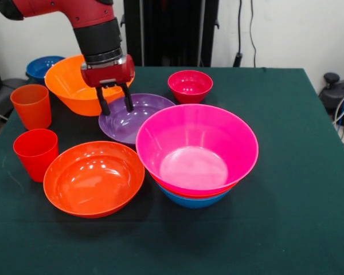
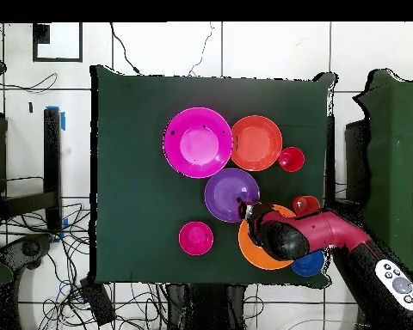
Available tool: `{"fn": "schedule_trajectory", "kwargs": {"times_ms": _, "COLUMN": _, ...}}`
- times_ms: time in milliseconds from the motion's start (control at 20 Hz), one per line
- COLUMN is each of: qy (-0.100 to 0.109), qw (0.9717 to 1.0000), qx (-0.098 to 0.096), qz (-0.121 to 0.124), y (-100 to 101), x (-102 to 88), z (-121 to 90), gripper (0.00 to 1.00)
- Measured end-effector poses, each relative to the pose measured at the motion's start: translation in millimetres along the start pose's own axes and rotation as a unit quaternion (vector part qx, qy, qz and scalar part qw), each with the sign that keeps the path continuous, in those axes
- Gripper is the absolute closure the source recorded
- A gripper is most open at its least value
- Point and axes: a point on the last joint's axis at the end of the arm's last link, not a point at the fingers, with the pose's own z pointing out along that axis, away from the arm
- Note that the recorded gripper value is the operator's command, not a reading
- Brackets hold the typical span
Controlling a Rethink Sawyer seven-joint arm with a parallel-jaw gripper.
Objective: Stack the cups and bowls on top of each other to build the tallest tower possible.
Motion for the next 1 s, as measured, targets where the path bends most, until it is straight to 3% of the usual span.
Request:
{"fn": "schedule_trajectory", "kwargs": {"times_ms": 550, "qy": -0.005, "qw": 1.0000, "qx": 0.007, "qz": 0.004, "y": -4, "x": -9.3, "z": -9, "gripper": 0.00}}
{"fn": "schedule_trajectory", "kwargs": {"times_ms": 1000, "qy": -0.034, "qw": 0.9984, "qx": 0.043, "qz": 0.013, "y": -12, "x": -46.5, "z": -57, "gripper": 0.00}}
